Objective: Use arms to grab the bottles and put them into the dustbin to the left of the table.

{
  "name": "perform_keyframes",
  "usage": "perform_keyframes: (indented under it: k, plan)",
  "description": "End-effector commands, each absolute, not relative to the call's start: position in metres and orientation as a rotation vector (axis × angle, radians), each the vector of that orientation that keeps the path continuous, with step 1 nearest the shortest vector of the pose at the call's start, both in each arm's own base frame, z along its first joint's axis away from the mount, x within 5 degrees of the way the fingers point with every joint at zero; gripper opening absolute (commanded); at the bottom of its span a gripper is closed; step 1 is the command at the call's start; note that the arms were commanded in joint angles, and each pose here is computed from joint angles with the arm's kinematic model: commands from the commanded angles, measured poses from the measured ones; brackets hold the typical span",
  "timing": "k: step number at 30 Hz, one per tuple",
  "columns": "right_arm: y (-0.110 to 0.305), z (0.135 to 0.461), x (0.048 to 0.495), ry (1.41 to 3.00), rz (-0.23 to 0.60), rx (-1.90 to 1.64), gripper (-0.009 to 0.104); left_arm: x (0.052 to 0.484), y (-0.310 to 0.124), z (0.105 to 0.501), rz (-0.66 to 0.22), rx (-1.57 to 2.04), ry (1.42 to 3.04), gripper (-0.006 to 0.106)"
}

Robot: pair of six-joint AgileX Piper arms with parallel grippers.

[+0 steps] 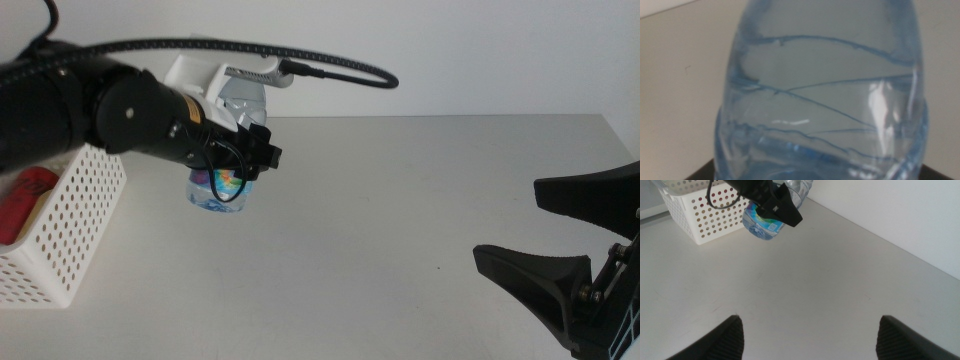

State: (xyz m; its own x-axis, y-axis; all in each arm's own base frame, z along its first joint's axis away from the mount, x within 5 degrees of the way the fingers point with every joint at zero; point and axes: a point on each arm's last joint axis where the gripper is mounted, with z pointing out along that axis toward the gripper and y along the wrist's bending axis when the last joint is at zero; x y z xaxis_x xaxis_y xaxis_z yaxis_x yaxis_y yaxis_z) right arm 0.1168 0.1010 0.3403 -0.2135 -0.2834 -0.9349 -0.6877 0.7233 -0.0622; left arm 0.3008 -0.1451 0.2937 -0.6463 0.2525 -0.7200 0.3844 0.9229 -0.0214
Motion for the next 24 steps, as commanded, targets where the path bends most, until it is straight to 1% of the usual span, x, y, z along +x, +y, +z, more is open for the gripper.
perform_keyframes:
  k: [1, 5, 7, 9, 14, 19, 24]
  plan:
    - [0.101, 0.356, 0.118, 1.703, 0.452, -0.730, 0.068, 0.297, -0.141, 0.347, -0.218, 0.424, 2.242, -0.002]
    - [0.101, 0.356, 0.118, 1.703, 0.452, -0.730, 0.068, 0.291, -0.133, 0.378, -0.144, 0.426, 2.330, -0.002]
    - [0.101, 0.356, 0.118, 1.703, 0.452, -0.730, 0.068, 0.289, -0.124, 0.390, -0.085, 0.410, 2.376, -0.002]
    - [0.101, 0.356, 0.118, 1.703, 0.452, -0.730, 0.068, 0.289, -0.110, 0.398, -0.048, 0.360, 2.413, -0.002]
    - [0.101, 0.356, 0.118, 1.703, 0.452, -0.730, 0.068, 0.296, -0.063, 0.412, 0.039, 0.205, 2.467, -0.002]
    - [0.101, 0.356, 0.118, 1.703, 0.452, -0.730, 0.068, 0.296, -0.011, 0.416, 0.203, 0.223, 2.523, -0.002]
    - [0.101, 0.356, 0.118, 1.703, 0.452, -0.730, 0.068, 0.298, 0.041, 0.416, 0.300, 0.097, 2.527, -0.002]
